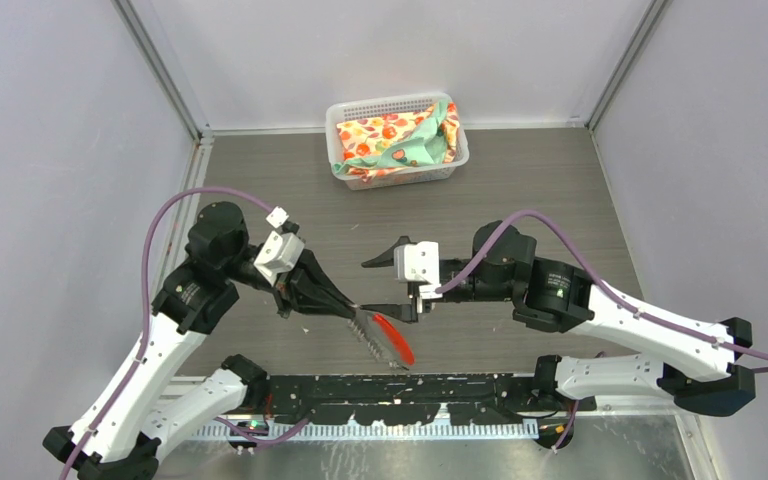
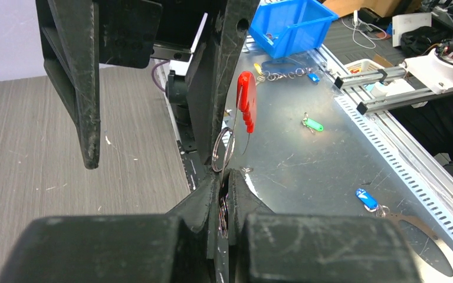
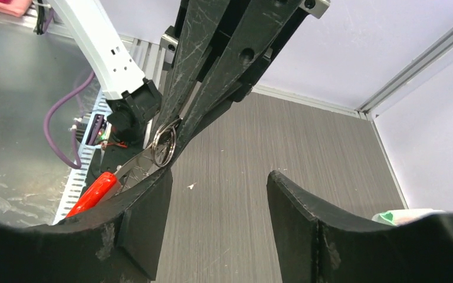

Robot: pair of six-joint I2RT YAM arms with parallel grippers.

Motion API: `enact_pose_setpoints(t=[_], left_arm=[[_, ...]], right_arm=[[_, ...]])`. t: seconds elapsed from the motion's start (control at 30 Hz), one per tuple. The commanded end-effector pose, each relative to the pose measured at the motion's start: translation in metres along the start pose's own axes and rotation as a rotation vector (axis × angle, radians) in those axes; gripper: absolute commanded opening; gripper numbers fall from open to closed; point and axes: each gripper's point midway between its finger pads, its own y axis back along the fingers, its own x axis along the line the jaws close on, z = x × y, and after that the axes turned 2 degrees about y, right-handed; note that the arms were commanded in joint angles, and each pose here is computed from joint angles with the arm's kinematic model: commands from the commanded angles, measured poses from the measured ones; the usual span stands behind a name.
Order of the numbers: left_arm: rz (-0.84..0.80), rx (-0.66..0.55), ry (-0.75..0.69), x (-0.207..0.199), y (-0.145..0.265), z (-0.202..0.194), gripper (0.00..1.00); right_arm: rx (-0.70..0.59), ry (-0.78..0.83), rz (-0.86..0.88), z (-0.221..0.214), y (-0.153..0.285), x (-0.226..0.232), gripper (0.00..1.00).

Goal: Put the keys on the keyring

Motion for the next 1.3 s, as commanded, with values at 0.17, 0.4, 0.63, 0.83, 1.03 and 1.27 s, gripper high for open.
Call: enact_pose_setpoints(t=[0.17, 0.4, 0.63, 0.83, 1.03, 1.27], left_arm=[[-0.016, -0.027, -0.095, -0.006, 0.000, 0.023, 0.00], [-0.011, -0.024, -0.082, -0.003, 0.000, 0.021, 0.00], [-0.008, -0.023, -0.077, -0.002, 0.000, 0.019, 0.00], [-0.003, -0.022, -0.073, -0.001, 0.000, 0.019, 0.00], [-0.008, -0.021, -0.069, -0.003, 0.000, 0.021, 0.00], [-0.036, -0.018, -0.041, -0.008, 0.000, 0.017, 0.00]], right_arm=[[-0.184, -0.020, 0.044, 0.039, 0.003, 0.009, 0.65], [-0.266, -0.040, -0.004, 0.056, 0.000, -0.001, 0.58], [-0.280, -0.053, 0.031, 0.055, -0.003, 0.006, 0.46], [-0.185, -0.064, 0.141, 0.042, 0.000, 0.025, 0.30], [-0.064, -0.055, 0.190, 0.030, 0.004, 0.029, 0.19], [-0.146, -0.042, 0.115, 0.049, 0.003, 0.015, 0.01]])
